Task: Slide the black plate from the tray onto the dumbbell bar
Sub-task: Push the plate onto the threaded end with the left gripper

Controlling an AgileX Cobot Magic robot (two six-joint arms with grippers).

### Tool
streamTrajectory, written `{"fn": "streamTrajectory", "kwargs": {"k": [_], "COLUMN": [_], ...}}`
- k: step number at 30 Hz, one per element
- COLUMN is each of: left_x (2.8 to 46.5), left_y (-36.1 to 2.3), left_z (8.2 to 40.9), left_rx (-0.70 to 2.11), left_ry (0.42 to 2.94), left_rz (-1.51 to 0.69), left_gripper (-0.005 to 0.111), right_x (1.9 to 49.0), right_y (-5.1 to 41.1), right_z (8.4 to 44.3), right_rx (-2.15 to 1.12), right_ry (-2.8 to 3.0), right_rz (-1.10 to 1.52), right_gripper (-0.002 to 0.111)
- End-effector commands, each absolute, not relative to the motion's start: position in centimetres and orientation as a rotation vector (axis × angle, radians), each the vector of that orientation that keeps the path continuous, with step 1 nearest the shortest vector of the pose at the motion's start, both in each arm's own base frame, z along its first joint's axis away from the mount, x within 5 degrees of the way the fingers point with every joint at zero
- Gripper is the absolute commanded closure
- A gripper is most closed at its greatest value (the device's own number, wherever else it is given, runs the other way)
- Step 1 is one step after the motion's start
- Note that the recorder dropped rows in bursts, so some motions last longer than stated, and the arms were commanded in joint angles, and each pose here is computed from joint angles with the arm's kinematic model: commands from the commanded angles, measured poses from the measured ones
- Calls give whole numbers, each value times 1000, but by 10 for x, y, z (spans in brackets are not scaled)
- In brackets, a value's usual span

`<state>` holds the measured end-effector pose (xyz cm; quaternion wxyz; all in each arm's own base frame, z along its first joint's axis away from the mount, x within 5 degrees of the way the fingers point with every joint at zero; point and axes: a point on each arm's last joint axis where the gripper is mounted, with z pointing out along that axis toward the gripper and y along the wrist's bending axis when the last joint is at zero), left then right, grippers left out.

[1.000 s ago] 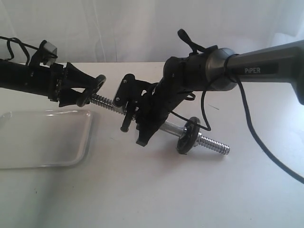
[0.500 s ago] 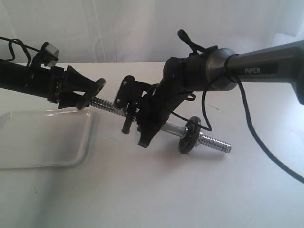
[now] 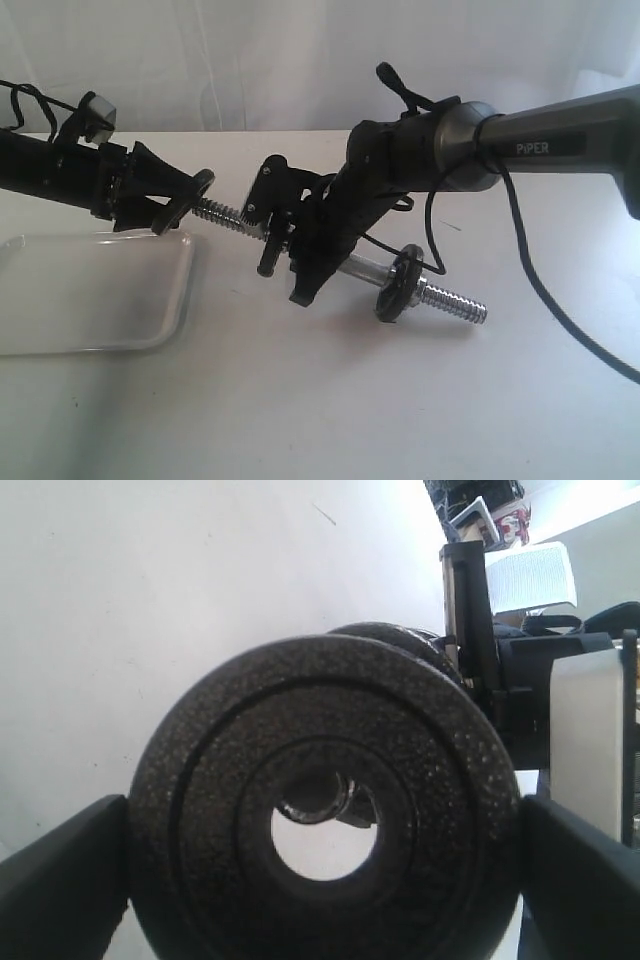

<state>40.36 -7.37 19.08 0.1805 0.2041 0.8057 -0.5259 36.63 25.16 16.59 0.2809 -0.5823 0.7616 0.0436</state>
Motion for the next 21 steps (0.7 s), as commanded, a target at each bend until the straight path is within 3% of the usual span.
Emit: {"fn": "streamTrajectory", "kwargs": {"k": [1, 21], "left_x": [399, 401], "left_y": [-86, -92], "left_z": [211, 207], "left_rx": [580, 573], "left_ry": [2151, 2182], "left_rz": [-1654, -1586], "left_gripper": [107, 107], "right_x": [376, 370], "right_y": [251, 250], "right_z": [221, 236], "right_rx": [-1370, -1339], "right_ry": [1889, 1884], "right_rz": [87, 124], "right_gripper": [108, 108]}}
